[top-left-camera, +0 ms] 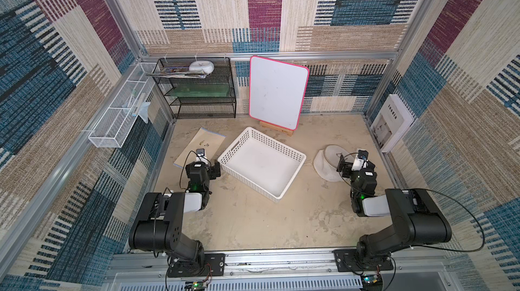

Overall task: Turn the laundry bag inside out
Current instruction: Reset both arms

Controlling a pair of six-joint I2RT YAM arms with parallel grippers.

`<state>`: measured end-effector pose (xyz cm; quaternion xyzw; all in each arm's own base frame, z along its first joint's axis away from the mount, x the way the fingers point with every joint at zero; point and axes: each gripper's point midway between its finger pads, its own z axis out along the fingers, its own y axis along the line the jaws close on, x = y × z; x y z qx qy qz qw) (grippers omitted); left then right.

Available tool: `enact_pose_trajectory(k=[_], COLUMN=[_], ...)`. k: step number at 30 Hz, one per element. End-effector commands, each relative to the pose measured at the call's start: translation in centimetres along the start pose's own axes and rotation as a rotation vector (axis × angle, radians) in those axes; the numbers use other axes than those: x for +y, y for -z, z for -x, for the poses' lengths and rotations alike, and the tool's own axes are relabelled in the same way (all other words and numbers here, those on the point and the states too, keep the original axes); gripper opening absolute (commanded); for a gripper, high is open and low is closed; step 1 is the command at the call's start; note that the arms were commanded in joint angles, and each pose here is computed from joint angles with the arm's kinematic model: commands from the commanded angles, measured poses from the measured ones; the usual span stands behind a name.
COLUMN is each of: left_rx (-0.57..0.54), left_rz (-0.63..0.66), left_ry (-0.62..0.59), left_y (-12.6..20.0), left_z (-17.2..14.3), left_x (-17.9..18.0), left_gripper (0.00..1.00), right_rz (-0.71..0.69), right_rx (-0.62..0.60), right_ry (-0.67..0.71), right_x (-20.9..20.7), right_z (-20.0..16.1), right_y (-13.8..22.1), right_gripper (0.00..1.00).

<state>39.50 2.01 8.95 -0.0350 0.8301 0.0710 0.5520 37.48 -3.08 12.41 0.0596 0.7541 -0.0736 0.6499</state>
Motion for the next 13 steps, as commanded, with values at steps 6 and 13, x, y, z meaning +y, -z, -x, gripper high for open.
enact_pose_trajectory(k=[6, 13], left_rx=[-0.003, 0.011], left_rz=[-0.017, -0.043], left_ry=[0.015, 0.029], left_y=[-0.11, -0.38], left_z=[0.25, 0.22], left_x=[-0.19, -0.19], left_gripper=[0.99, 0.99], right_rz=[0.004, 0.005], right_rx=[-0.013, -0.013], right_ry=[-0.015, -0.015], right_x=[0.10, 0.12], right_z=[0.40, 0.38], right_y=[-0.02, -0.03], right_gripper=[0.99, 0.99])
